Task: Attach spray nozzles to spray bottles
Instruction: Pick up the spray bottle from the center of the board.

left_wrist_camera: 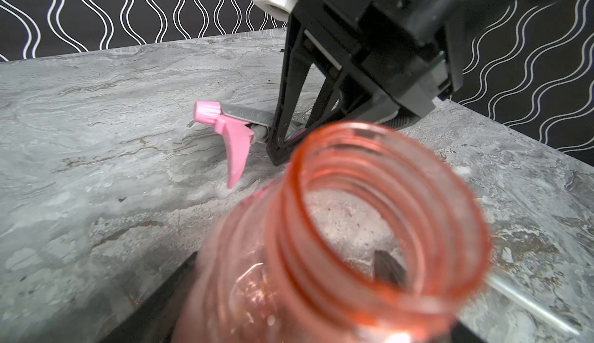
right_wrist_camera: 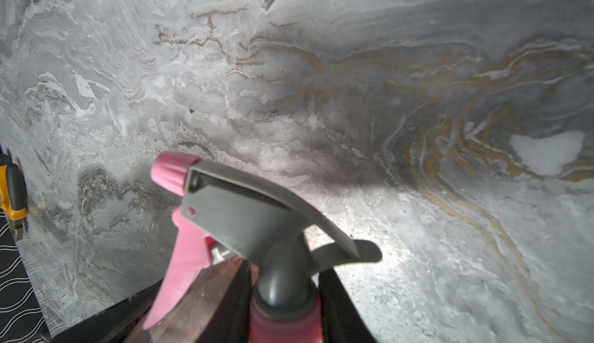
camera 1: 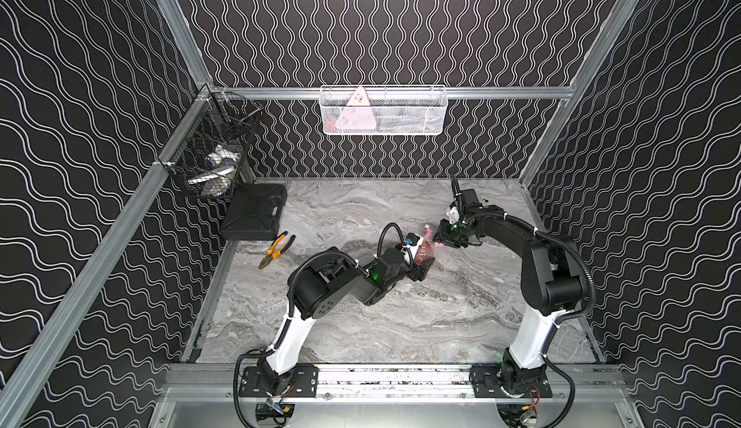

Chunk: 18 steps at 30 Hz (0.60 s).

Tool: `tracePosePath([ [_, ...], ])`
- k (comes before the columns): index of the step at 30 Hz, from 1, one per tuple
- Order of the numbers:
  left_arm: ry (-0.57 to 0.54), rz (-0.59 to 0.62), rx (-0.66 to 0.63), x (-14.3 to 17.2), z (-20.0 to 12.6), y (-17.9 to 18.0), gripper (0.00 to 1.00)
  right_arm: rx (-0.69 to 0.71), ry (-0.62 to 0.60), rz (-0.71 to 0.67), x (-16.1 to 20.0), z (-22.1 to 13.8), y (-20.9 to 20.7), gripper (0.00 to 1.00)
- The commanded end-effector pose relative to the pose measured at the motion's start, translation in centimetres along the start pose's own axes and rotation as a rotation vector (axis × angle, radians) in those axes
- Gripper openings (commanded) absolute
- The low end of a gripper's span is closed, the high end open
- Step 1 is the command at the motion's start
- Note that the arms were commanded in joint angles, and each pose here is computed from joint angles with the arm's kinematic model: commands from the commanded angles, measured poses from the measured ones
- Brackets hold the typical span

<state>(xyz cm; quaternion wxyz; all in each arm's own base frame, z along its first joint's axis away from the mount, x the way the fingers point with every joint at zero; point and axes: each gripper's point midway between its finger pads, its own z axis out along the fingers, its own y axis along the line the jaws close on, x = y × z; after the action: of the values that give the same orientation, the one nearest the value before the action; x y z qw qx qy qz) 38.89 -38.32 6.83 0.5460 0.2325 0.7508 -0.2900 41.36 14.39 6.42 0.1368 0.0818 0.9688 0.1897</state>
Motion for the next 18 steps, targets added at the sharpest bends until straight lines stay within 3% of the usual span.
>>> tracePosePath([
  [1,0.004,0.005,0.007,0.1,-0.4,-0.1,0.81,0.045,-0.025,0.022,-0.5,-0.3,-0.6,0.32],
  [5,0.024,-0.019,0.072,-0.9,-1.8,-0.8,0.81,0.18,-0.135,0.104,-2.4,-2.8,-3.0,0.32],
  [7,0.046,-0.072,0.127,-1.5,-2.6,-0.9,0.79,0.173,-0.215,0.144,-3.7,-5.1,-3.1,0.32],
  [10,0.059,-0.164,0.207,-2.7,-4.1,-0.8,0.79,0.087,-0.359,0.165,-5.5,-9.1,-1.2,0.32],
  [13,0.116,-0.24,0.314,-3.9,-4.9,-1.4,0.78,-0.098,-0.474,0.16,-6.4,-12.4,2.1,0.34],
  [15,0.15,-0.255,0.353,-4.7,-5.4,-1.7,0.77,-0.169,-0.471,0.164,-6.3,-13.5,3.5,0.34],
  [18,0.204,-0.222,0.363,-5.1,-5.7,-2.2,0.8,-0.108,-0.402,0.175,-5.7,-13.5,3.0,0.33],
])
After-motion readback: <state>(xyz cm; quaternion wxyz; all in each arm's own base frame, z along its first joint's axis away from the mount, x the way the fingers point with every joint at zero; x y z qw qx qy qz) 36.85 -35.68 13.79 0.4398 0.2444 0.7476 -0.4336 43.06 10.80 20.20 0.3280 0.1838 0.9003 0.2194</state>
